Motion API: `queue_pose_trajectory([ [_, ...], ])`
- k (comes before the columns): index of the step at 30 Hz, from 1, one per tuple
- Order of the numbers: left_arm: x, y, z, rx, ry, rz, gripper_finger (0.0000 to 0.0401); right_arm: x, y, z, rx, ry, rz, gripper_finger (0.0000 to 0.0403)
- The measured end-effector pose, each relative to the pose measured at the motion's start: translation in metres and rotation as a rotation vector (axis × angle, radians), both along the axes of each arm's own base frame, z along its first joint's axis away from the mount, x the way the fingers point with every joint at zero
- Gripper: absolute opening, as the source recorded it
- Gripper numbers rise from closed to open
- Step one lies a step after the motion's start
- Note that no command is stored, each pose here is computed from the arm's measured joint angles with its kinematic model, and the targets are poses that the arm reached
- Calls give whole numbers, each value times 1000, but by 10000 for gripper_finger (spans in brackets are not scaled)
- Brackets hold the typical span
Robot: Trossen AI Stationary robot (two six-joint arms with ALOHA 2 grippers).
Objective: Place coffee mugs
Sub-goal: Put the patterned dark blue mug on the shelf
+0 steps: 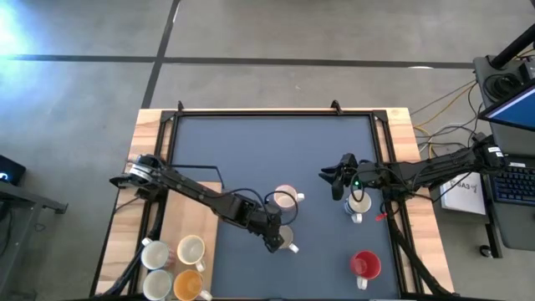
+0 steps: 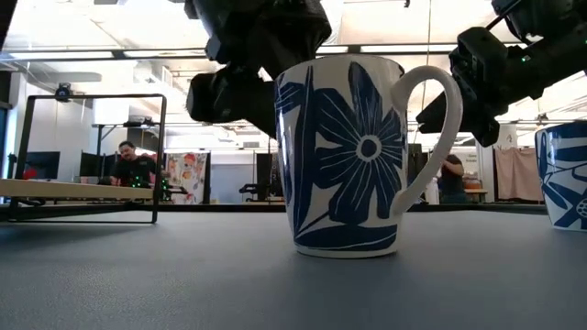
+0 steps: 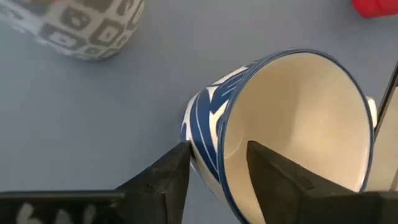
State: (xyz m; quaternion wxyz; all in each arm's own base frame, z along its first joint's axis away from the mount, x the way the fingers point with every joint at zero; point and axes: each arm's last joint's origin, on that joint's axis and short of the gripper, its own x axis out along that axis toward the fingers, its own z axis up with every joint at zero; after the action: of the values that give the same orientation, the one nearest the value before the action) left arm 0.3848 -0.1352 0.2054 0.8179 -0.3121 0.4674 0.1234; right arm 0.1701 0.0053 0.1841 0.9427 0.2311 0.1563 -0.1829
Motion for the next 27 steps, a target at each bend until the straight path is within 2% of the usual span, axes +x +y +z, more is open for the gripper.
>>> queue_pose_trajectory([
  [3, 3, -1, 4, 11, -6, -20, 101, 0, 0, 0, 0, 0, 0, 107],
  [7, 5, 4, 7, 29, 0, -33, 29, 0, 0, 0, 0, 0, 0, 107],
  [9, 5, 7, 6, 28, 16, -44, 11, 0, 0, 0, 0, 0, 0, 107],
  [15, 6, 26, 14, 53, 96, -85, 8, 0, 0, 0, 0, -2, 0, 107],
  [19, 6, 39, 33, 102, 159, -127, 7, 0, 0, 0, 0, -3, 0, 107],
  [23, 0, 51, 49, 191, 244, -185, 7, 0, 0, 0, 0, -3, 0, 107],
  [27, -14, 61, 62, 223, 307, -215, 7, 0, 0, 0, 0, -3, 0, 107],
])
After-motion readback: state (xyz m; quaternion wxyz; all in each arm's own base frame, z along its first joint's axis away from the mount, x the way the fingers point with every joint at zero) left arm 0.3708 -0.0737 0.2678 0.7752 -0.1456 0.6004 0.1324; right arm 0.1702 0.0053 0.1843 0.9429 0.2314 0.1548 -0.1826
